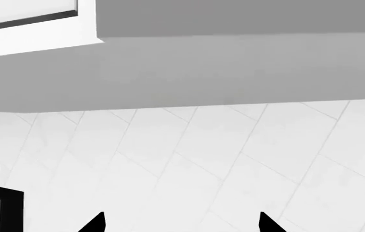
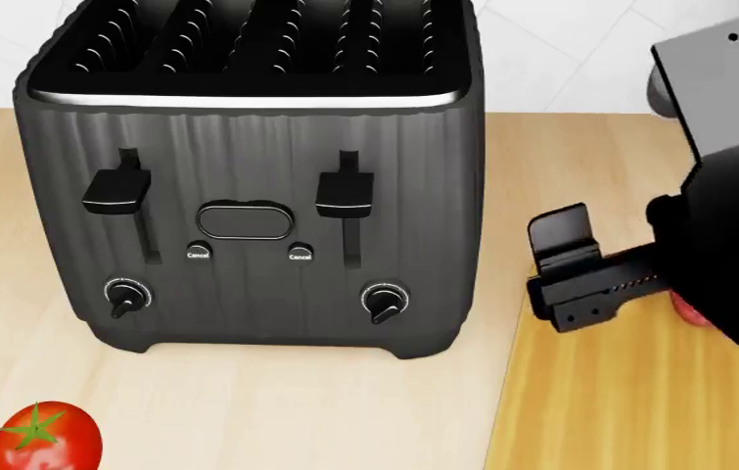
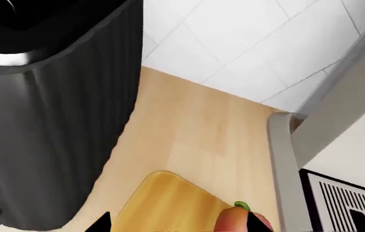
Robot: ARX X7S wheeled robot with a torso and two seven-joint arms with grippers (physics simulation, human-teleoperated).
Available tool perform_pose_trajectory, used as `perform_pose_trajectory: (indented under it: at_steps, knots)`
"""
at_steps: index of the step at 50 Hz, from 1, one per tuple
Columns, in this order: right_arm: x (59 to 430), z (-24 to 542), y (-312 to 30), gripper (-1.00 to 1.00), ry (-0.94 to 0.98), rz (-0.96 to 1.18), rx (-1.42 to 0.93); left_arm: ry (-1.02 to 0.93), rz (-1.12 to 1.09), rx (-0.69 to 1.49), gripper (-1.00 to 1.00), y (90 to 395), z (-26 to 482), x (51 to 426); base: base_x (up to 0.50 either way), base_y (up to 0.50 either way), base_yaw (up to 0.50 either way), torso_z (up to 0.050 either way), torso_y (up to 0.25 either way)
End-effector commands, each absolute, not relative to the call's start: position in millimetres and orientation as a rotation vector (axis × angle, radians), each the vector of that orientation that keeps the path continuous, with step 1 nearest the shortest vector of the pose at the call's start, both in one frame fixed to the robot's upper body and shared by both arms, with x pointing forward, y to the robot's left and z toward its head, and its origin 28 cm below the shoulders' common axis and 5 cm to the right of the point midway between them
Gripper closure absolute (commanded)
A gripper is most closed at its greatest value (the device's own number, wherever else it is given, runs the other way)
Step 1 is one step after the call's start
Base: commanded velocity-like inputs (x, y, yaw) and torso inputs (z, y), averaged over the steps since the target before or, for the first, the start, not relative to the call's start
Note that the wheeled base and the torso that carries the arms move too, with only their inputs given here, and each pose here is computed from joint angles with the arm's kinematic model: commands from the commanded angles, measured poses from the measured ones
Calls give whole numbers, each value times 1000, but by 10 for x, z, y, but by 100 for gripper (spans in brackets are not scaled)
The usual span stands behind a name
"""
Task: Place the avocado, onion, tomato and bell pepper on the cutting board.
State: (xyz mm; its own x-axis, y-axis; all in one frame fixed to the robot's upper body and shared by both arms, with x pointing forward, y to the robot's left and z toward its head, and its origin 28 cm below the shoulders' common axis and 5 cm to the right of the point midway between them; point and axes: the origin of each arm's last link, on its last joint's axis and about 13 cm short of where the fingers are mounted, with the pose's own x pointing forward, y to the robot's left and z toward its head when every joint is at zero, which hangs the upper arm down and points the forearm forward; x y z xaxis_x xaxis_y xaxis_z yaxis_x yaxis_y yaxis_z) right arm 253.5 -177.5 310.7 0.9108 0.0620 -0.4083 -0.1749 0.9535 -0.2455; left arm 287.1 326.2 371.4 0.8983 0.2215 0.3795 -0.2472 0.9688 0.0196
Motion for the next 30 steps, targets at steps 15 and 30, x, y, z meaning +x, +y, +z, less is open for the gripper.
perform_pose_trajectory:
  at_steps: [15, 30]
  knots:
    - [2199, 3140, -1223, -100, 361, 429, -398, -386, 244, 68, -100, 3268, 3720, 2847, 0, 0, 0, 0, 0]
    - [2225, 2994, -929, -100, 390, 567, -448, -385, 241, 66, -100, 3269, 3707, 2859, 0, 0, 0, 0, 0]
